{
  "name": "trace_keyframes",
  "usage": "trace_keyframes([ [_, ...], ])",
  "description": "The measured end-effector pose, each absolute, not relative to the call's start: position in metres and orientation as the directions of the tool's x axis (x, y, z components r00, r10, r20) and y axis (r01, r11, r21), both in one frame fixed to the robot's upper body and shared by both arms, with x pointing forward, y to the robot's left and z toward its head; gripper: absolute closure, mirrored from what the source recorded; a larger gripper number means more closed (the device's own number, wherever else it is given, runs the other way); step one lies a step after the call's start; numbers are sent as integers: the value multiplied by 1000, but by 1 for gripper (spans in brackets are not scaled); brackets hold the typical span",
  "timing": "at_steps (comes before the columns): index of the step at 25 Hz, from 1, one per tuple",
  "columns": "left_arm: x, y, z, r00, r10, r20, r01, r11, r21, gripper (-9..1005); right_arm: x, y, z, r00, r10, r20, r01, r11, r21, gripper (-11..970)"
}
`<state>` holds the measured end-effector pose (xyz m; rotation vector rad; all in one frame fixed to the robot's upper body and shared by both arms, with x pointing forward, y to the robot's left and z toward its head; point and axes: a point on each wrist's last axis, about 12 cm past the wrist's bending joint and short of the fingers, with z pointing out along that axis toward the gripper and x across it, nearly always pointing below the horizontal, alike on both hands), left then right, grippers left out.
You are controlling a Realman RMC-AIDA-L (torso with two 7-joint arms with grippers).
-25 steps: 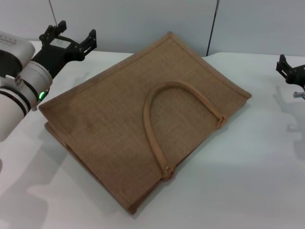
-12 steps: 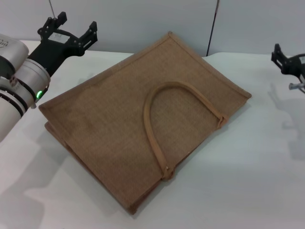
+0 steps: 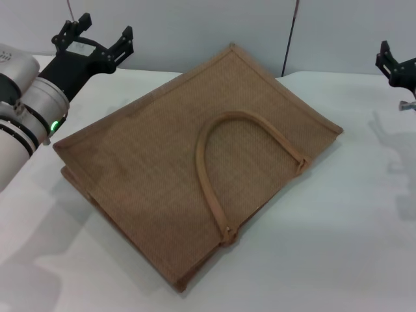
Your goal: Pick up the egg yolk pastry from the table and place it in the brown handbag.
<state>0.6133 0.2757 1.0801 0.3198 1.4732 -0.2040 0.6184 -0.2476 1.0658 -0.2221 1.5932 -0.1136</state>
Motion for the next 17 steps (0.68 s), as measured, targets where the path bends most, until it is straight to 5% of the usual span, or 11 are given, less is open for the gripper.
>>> trace_keyframes([
  [17,618,272,1082,86,61,-994,334,939,86,120,623,-252,1065,-40,-237,-971,-64,970,-234,59],
])
